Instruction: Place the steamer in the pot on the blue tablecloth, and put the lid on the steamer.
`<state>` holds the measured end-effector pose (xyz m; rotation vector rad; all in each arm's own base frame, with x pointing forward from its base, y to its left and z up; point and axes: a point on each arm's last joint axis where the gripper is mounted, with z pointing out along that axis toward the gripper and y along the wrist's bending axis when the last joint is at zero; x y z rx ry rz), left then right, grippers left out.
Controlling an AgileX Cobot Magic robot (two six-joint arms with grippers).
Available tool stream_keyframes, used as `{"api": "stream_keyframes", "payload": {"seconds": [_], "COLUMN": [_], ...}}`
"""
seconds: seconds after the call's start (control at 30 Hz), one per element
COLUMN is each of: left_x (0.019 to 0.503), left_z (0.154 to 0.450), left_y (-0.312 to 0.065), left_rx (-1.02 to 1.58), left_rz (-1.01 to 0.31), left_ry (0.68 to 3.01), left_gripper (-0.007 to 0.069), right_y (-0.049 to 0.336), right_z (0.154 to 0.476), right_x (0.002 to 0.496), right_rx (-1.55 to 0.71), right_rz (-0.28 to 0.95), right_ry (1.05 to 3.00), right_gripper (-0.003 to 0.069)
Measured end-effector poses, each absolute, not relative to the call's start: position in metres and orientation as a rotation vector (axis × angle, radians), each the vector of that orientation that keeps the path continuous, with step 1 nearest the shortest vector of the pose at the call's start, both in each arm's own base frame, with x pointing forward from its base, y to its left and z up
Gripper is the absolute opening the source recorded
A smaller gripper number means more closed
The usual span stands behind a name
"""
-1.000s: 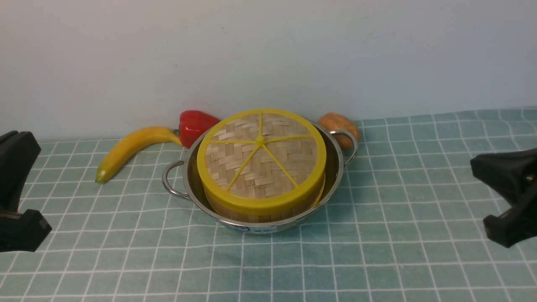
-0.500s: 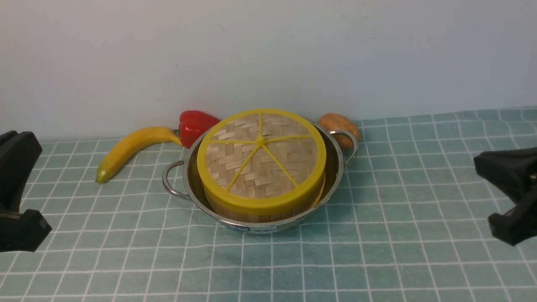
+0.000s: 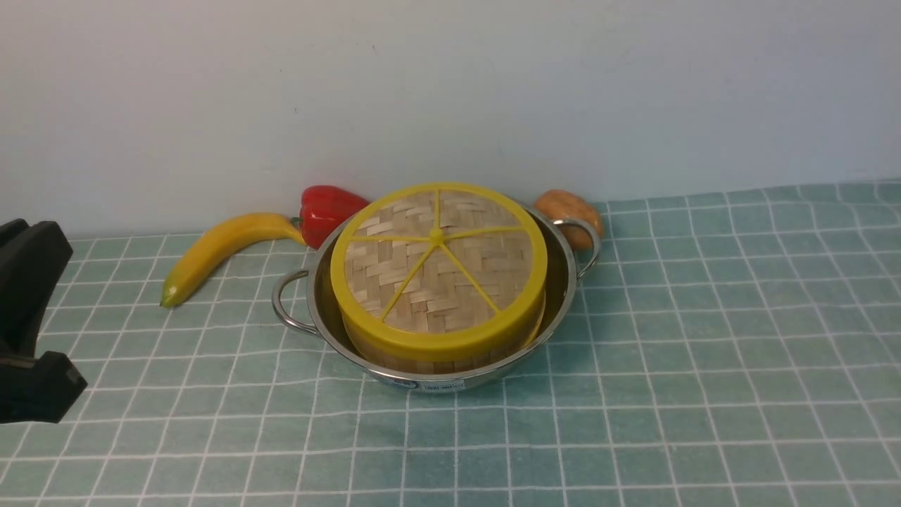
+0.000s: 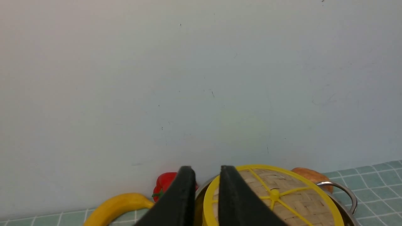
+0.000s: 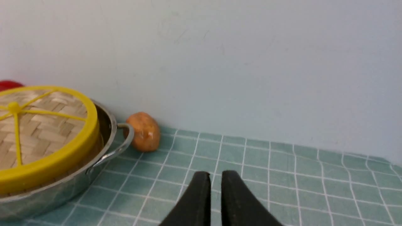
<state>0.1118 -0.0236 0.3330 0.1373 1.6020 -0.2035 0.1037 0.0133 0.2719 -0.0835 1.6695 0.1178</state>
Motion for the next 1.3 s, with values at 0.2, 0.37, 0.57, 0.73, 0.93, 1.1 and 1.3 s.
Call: {"api": "stream_keyframes", "payload": {"seconds": [0.2,0.37,0.57,0.73,0.93,1.1,1.3], "left_x": [0.112,0.112,0.112,0.112,0.112,0.112,0.112], "left_z": [0.333,0.333,0.333,0.333,0.333,0.333,0.333], "left_y": [-0.024,-0.024,-0.024,-0.024,-0.024,-0.024,-0.024], "left_rx": [0.137,0.137,0.137,0.137,0.137,0.137,0.137], "left_rz": [-0.204,-0.204,-0.204,-0.204,-0.204,-0.204,-0.204], "left_ry": [1.602,1.602,1.602,1.602,1.602,1.602,1.602], "left_gripper": [0.0128,0.0139,0.0149,0.0154,0.0160,0.0169,0.0169], "right_y": [0.010,0.008,0.005,0.001,0.001,0.001,0.001], "right_z": [0.238,0.216,0.217,0.213,0.212,0.212,0.212], "right_x": [0.079,0.065,0.059,0.057,0.057,0.056,0.056], "right_rx": [-0.055,-0.035,-0.001,0.056,0.060,0.060,0.060], "right_rz": [0.135,0.155,0.131,0.092,0.092,0.092,0.093], "right_ry": [1.538,1.473,1.433,1.463,1.478,1.475,1.477], "right_gripper": [0.0101,0.0119,0.0131,0.0149,0.0167,0.0178,0.0192]}}
